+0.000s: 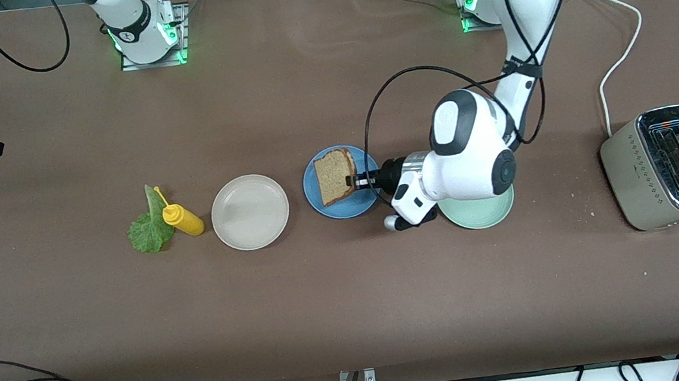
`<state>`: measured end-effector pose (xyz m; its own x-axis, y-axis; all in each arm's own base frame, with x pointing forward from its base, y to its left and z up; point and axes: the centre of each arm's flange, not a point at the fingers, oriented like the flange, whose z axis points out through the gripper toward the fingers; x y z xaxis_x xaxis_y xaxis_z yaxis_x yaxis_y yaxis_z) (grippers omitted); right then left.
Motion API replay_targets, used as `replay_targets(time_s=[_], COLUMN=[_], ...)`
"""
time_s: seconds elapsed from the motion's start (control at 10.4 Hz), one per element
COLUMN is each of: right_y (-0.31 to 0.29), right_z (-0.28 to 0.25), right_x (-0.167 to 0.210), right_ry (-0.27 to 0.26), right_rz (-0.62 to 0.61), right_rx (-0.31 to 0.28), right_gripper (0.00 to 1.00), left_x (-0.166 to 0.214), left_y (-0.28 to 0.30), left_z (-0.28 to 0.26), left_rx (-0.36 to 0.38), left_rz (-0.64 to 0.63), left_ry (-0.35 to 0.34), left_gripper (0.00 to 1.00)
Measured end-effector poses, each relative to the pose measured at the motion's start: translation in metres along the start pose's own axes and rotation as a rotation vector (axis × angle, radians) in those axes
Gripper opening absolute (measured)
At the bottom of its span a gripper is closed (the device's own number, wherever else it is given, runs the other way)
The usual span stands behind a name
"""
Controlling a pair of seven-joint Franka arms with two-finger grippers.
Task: Make sandwich in blue plate with both arms
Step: 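Carry the bread slice over the blue plate and lower it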
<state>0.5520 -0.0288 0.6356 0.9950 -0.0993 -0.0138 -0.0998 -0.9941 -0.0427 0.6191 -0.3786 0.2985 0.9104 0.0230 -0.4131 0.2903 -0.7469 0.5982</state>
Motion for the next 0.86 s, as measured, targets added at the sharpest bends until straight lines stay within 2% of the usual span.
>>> replay_targets(time_s=[0.38, 0.86], right_y=[0.000, 0.000], right_z=[0.000, 0.001], right_x=[0.000, 0.000], right_ry=[0.000, -0.001], right_rz=[0.000, 0.000], right_rx=[0.000, 0.000], right_gripper=[1.00, 1.00], left_x=[0.005, 0.018], left_y=[-0.010, -0.025], left_z=[0.017, 0.046], left_rx=[0.009, 0.019], left_rz=[-0.019, -0.043], left_ry=[-0.013, 0.011], left_gripper=[0.09, 0.09])
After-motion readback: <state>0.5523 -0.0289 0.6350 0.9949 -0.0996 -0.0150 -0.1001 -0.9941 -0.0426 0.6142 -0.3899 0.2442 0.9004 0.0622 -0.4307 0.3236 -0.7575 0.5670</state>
